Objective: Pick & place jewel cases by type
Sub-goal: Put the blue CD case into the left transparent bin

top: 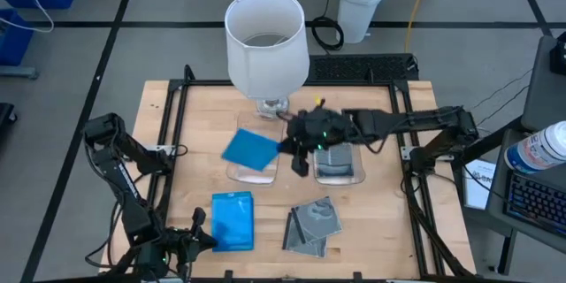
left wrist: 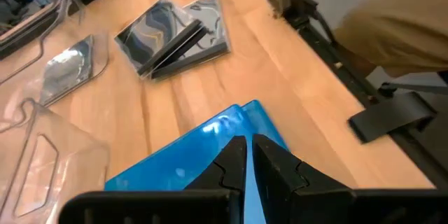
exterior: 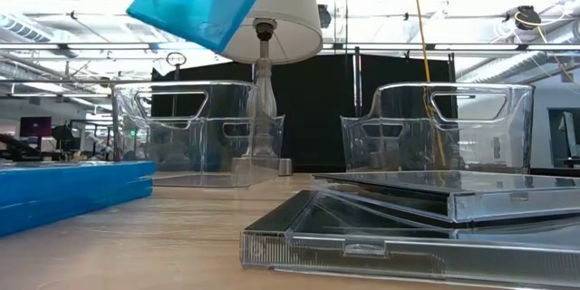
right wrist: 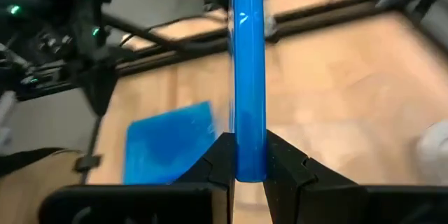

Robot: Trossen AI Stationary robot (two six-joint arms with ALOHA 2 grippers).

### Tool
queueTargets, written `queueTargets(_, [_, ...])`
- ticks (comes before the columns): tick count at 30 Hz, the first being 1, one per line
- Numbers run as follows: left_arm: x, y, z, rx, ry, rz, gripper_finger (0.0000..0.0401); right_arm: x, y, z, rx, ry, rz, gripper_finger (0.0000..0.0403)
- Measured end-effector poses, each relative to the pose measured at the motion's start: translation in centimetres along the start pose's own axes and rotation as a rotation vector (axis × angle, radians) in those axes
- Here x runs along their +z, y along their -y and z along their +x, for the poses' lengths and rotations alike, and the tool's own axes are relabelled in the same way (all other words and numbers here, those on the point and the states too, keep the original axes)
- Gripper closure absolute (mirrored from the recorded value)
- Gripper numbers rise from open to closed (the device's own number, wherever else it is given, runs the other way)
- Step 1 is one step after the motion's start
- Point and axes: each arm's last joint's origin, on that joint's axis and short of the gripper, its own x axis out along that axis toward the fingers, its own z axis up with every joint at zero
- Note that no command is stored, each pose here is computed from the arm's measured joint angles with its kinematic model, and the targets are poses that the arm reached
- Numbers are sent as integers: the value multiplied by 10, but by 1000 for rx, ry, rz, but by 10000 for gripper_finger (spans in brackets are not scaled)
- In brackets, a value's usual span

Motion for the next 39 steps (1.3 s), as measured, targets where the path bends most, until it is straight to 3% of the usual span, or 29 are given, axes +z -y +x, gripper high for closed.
queueTargets(6, [0,-3,3,7,-19,-4,366,26,24,4,2,-40,-13,366])
queueTargets(12, [-2,-4,2,3,-35,8,366,12,53,38,43,-254,89,362])
queueTargets(16, [-2,-4,2,4,-39,6,366,3,72,57,22,-314,129,363])
queueTargets(26, [-3,-4,2,2,-41,-11,366,-7,111,76,86,-388,338,362])
queueTargets(39, [-6,-5,2,13,-66,-22,366,-17,126,97,138,-406,373,361])
